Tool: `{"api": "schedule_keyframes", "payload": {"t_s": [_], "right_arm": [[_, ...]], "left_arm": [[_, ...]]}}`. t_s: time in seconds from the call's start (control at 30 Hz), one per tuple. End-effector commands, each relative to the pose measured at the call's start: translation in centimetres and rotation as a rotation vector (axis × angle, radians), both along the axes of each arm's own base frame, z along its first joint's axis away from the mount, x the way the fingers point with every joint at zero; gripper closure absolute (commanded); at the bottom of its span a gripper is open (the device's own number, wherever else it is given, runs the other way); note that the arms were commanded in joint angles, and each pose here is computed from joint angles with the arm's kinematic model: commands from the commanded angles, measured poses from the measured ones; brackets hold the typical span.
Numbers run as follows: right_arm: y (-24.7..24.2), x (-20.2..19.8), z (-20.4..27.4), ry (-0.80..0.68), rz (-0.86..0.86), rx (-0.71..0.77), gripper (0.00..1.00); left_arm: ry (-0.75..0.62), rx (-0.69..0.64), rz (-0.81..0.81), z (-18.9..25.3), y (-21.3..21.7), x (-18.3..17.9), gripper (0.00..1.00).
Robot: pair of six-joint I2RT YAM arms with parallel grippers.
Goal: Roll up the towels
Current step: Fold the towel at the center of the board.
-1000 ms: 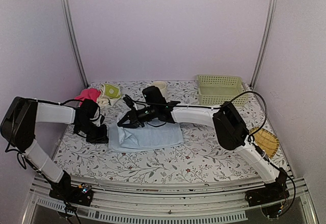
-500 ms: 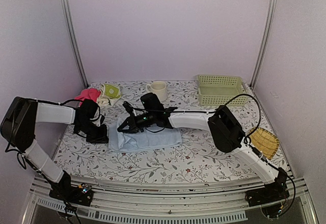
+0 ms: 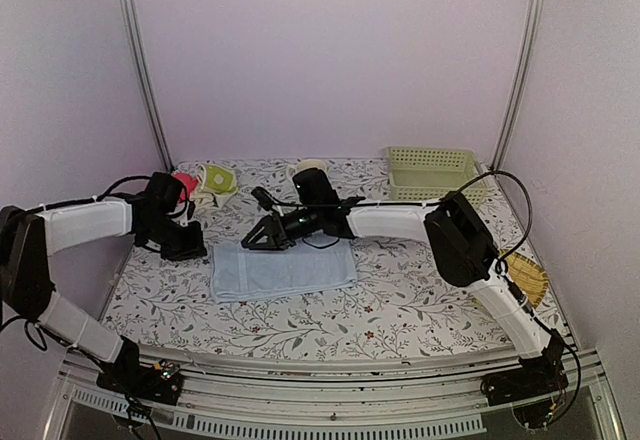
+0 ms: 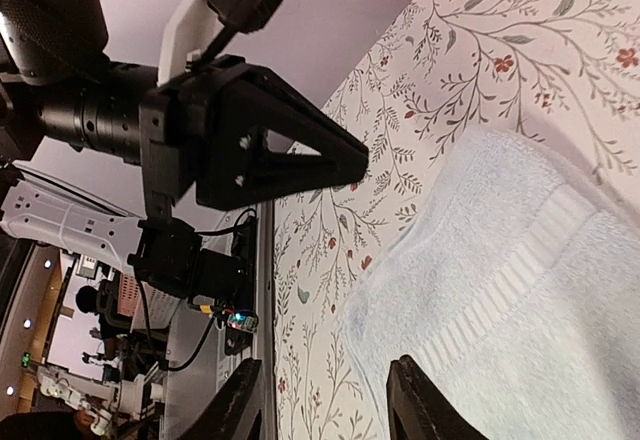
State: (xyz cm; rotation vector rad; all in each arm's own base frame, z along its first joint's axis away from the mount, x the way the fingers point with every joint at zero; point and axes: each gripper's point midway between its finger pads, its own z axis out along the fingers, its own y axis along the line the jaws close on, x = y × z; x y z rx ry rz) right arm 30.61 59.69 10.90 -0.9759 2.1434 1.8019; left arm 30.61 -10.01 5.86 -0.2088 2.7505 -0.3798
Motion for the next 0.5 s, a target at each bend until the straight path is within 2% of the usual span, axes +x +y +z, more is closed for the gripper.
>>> {"api": "schedule_keyframes", "payload": {"t_s": [0.0,0.1,0.17,0.23,0.27,0.33,0.43,0.47], "right_arm": [[-5.1,2.8,7.4,-0.196,0.001,0.081,0.56],[-8.4,4.7,7.6,-0.315,-0.037,0.039,0.59],[-10.3,5.9,7.0,-0.342,-0.061,-0.012,0.66],[-11.6,7.0,5.5,-0.357,-0.079,-0.077,0.78],[-12.1,7.4,4.7,-0.383,-0.081,-0.104,0.88],[-13.0,7.7,2.7,-0.409,-0.070,-0.162,0.97],[-14.0,7.8,0.2,-0.449,-0.049,-0.251,0.98],[-14.4,7.7,-2.4,-0.423,-0.038,-0.297,0.98]], "left_arm": [[-0.158,-0.065,-0.005,5.8,-1.5,2.6,0.87],[-0.193,-0.168,-0.080,7.2,-4.3,3.5,0.88],[-0.194,-0.193,-0.109,7.0,-5.6,4.0,0.90],[-0.172,-0.191,-0.123,5.8,-6.2,4.4,0.94],[-0.164,-0.191,-0.128,5.1,-6.4,4.5,0.96],[-0.136,-0.189,-0.142,3.4,-6.7,4.6,1.00],[-0.073,-0.164,-0.136,0.5,-6.4,4.2,1.00],[-0.060,-0.153,-0.132,-0.3,-6.2,4.1,1.00]]}}
